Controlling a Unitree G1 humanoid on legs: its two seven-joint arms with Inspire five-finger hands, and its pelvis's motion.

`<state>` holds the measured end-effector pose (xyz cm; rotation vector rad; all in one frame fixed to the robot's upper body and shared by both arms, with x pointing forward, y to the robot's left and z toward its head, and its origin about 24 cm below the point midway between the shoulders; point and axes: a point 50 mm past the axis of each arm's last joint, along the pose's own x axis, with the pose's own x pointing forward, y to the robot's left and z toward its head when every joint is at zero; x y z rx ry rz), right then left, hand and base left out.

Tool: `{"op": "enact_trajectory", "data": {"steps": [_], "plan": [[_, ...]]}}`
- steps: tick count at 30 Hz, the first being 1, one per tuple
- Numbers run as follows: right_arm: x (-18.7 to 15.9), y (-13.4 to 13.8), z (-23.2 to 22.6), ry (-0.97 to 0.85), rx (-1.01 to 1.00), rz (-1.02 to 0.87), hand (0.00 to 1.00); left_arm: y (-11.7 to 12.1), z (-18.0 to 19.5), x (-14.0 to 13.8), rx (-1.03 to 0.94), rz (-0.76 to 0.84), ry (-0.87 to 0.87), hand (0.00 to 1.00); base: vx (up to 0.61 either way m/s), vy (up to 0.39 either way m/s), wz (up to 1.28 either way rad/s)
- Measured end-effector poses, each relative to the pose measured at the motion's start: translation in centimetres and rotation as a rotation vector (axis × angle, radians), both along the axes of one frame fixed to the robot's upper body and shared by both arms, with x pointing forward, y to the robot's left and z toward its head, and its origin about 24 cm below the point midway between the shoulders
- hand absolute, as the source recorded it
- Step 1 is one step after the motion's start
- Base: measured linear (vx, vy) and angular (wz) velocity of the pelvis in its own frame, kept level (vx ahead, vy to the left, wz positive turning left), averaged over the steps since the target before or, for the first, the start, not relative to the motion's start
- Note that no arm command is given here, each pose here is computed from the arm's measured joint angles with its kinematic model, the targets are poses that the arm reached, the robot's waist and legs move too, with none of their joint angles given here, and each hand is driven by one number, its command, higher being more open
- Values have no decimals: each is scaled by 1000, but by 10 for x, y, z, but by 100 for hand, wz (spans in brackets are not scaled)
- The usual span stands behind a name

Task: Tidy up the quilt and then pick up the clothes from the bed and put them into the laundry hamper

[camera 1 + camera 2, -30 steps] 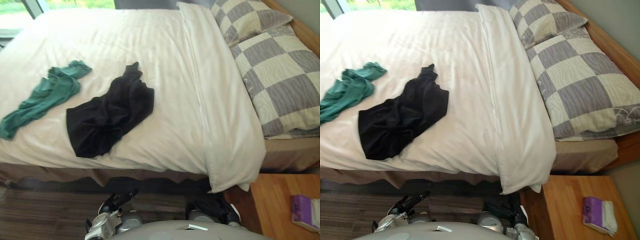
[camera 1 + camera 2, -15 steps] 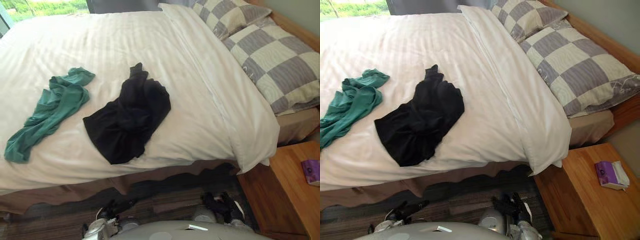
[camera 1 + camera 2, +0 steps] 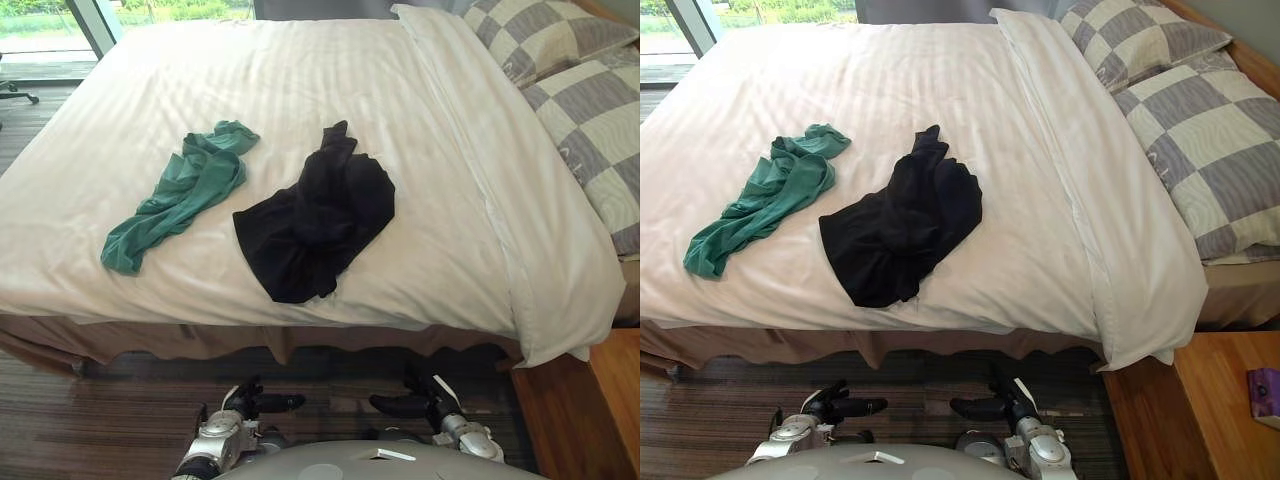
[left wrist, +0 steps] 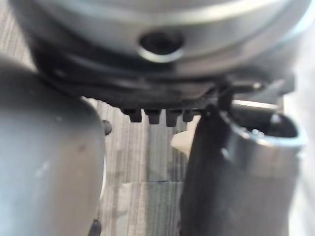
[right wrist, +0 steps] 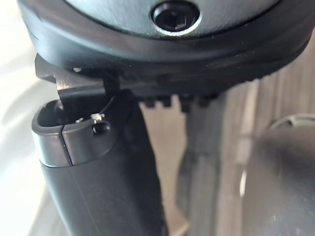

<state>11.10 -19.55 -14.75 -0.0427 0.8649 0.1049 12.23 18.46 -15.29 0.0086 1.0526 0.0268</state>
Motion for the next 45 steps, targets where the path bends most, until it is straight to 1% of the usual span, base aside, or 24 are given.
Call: {"op": "enact_trajectory", "data": {"steps": [3, 6, 7, 9, 13, 16, 19, 21, 23, 25, 26, 29, 31, 32, 33, 35, 36, 37, 38, 39, 41, 42, 44, 45], "plan": [[-9, -3, -3, 36, 7, -43, 100, 5, 1, 1, 11, 37, -13, 100, -20, 141, 4], [-14, -14, -3, 42, -15, -79, 100, 1, -4, -6, -2, 63, 11, 100, 0, 233, -3], [-15, -14, -3, 43, -14, -86, 100, 3, -3, -6, 0, 77, 9, 100, 46, 330, 1], [-19, -14, -4, 57, -23, -63, 100, 18, -1, -7, 7, 136, -12, 100, 63, 313, 0], [-14, -17, -3, 62, -25, -49, 100, 20, -3, -12, -9, 231, -1, 100, 69, 552, -32], [-8, -3, -8, 103, 17, -37, 100, 27, -4, -17, 14, 265, 27, 100, 61, 466, -37], [-8, -7, -7, 105, -2, -37, 100, 18, -5, -14, 10, 233, 24, 100, -30, 468, -57], [-1, -5, -5, 98, -30, 74, 100, 16, -4, -13, 25, 217, 21, 100, -29, 327, -72], [5, 1, -3, 82, -1, 175, 100, 13, -3, -6, 52, 112, 28, 100, -9, 206, -6], [9, 4, 1, 52, 14, 195, 100, 3, -2, 4, 38, 39, 33, 100, -25, 122, 41], [11, 1, 2, 42, 12, 181, 100, -9, -1, 12, 11, 16, 31, 100, -64, 80, 62], [4, -5, -2, 101, -25, 103, 100, -30, -2, 13, -29, 32, 46, 100, -44, -29, 56], [-1, -9, -5, 140, -39, -13, 100, -31, -5, 8, -35, 73, 77, 100, -42, -92, 38], [-7, -13, -8, 177, -27, -173, 100, -28, -5, 6, -50, 180, 83, 100, -51, -84, 35], [-9, -16, -9, 191, -21, -239, 100, -25, -5, 5, -57, 240, 84, 100, -85, -74, 20], [-18, -19, -12, 216, 49, -484, 100, -10, -7, -1, -100, 484, 86, 100, -70, -39, -11], [-25, -21, -14, 223, 101, -646, 100, 3, -8, -11, -143, 672, 78, 100, -54, -16, -24], [-30, -23, -14, 225, 118, -724, 100, 10, -9, -17, -163, 771, 73, 100, -68, -12, -27], [-42, -30, -15, 230, 140, -881, 100, 24, -10, -30, -202, 989, 57, 100, -45, -4, -16], [-47, -34, -16, 231, 146, -958, 100, 32, -10, -36, -224, 1106, 39, 100, -40, 3, -18], [-77, -60, -12, 204, 130, -1287, 100, 70, -6, -60, -254, 1518, -64, 100, -13, 3, -9], [-85, -68, -10, 186, 115, -1367, 100, 80, -4, -67, -251, 1605, -98, 100, 2, 1, -4], [-110, -110, 7, 63, 19, -1578, 100, 118, 9, -92, -262, 1874, -275, 100, 16, 7, -12], [-115, -122, 14, 16, -6, -1619, 100, 126, 13, -96, -272, 1920, -327, 100, 30, 9, -9]]}}
